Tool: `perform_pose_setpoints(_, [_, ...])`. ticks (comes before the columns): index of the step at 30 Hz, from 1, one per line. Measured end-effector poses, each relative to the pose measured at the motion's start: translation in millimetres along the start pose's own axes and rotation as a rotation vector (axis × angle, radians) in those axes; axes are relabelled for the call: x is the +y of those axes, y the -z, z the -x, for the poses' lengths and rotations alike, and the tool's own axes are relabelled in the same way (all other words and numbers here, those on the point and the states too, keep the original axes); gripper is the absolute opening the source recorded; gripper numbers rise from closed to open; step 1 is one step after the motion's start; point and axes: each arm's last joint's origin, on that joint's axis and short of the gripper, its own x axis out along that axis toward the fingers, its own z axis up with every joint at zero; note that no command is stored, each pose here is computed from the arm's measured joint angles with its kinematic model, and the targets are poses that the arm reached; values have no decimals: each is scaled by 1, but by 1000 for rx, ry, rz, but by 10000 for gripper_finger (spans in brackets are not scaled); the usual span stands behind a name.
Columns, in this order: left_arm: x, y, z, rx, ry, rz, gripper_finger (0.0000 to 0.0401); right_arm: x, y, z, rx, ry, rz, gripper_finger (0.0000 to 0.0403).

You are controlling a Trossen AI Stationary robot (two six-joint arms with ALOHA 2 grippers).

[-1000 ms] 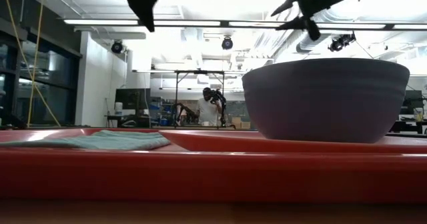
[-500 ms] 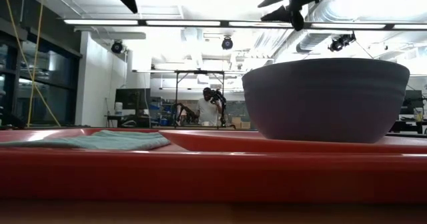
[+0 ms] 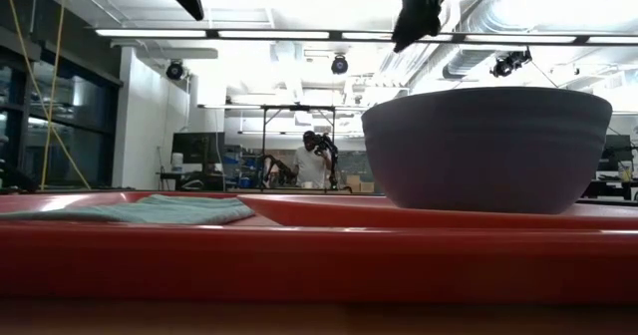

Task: Set up tray
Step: Put the black knife on the blue napkin

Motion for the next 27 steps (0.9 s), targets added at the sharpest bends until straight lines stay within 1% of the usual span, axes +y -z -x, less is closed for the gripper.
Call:
perform_pose_setpoints(3, [-1, 1, 0, 5, 19, -16, 85, -3, 0, -14, 118, 9, 92, 181])
perform_pose_setpoints(6, [-1, 2, 0, 15, 23, -39, 85, -6, 3, -35, 205, 12, 149, 181])
perform_pose_setpoints(11, [-2, 2, 0, 10, 39, -45, 86, -10, 16, -77, 308, -10, 194, 181])
perform_pose_setpoints(16, [-2, 2, 0, 9, 39, -55, 86, -15, 31, -110, 345, -21, 200, 181])
perform_pose_setpoints(19, [-2, 2, 0, 9, 39, -64, 86, -14, 47, -124, 394, -55, 217, 181])
perform_pose_setpoints(24, [-2, 2, 0, 9, 39, -64, 86, -9, 78, -142, 496, -147, 200, 181])
perform_pose_setpoints(27, [-2, 2, 0, 9, 38, -63, 86, 0, 94, -154, 532, -184, 228, 181])
